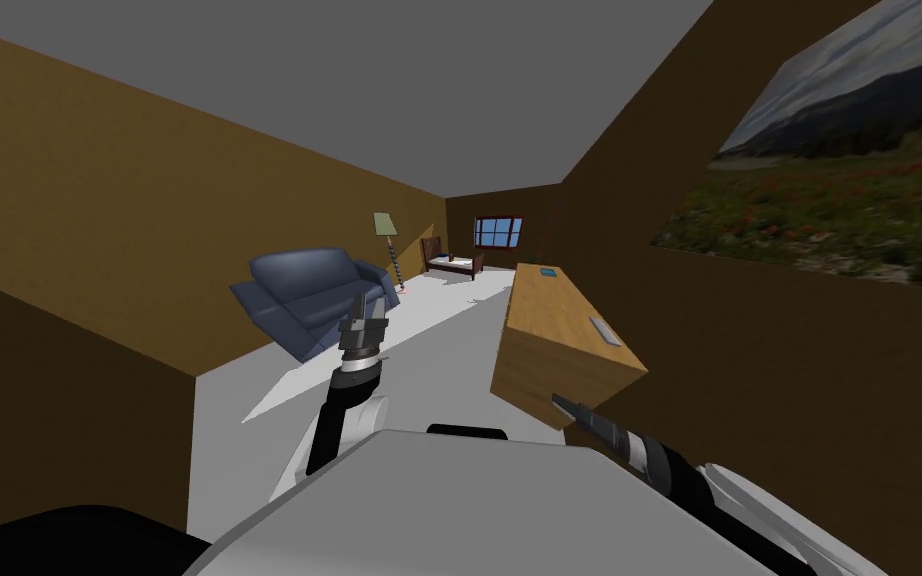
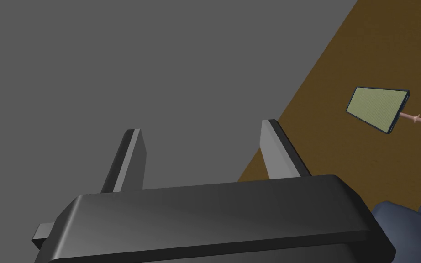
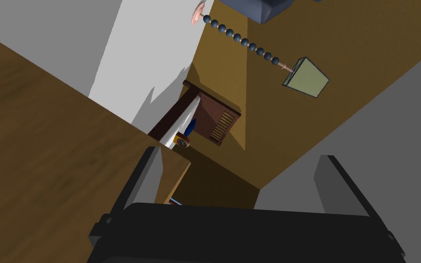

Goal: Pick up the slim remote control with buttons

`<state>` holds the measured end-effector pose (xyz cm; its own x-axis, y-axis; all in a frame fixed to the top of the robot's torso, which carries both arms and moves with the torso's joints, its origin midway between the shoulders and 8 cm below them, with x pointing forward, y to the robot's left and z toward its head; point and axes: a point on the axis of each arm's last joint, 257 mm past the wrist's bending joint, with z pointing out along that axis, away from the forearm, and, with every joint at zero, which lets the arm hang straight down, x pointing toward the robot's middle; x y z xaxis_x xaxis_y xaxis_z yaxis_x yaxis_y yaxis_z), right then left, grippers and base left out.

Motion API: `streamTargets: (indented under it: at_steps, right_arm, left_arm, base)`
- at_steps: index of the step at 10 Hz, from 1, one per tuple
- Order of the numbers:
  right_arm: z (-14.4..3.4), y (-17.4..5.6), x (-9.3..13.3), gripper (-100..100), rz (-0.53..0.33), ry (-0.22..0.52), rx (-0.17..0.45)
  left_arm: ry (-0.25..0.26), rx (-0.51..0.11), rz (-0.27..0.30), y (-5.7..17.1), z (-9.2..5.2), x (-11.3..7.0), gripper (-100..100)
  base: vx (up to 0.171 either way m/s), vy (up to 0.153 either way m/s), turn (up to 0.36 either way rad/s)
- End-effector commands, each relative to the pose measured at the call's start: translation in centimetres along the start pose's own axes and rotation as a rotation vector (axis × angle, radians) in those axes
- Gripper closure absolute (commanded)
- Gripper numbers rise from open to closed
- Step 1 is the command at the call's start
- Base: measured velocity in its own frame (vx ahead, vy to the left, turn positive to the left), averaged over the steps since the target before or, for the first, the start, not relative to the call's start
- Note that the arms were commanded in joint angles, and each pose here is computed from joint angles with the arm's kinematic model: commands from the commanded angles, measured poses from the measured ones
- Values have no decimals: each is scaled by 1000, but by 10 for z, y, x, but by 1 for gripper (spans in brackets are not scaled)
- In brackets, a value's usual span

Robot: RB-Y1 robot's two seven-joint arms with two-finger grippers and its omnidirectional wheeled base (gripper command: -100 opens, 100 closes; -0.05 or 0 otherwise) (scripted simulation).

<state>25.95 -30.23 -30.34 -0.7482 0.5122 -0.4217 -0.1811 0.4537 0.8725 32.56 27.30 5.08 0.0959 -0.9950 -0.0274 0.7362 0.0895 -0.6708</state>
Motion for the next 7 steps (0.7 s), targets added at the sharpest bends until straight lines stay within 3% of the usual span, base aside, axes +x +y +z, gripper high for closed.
streamTargets:
  at_steps: [1,2,3,5,6,7]
  right_arm:
    - [-8,-14,4,-100,14,7,31]
    - [-8,-14,4,-100,14,7,31]
    - [-26,-30,16,-100,43,81,87]
    - [-37,-44,15,-100,58,75,126]
    - [-56,-56,26,-100,89,143,181]
    - [-66,-66,24,-100,97,141,212]
  left_arm:
    - [0,0,0,0,0,0,0]
    - [0,0,0,0,0,0,0]
    - [0,0,0,0,0,0,0]
    - [0,0,0,0,0,0,0]
    - [0,0,0,0,0,0,0]
    - [0,0,0,0,0,0,0]
  base:
    - [-12,4,-16]
    - [-3,1,-27]
    - [-21,10,270]
    - [-16,2,58]
    - [-18,9,213]
    - [-20,0,147]
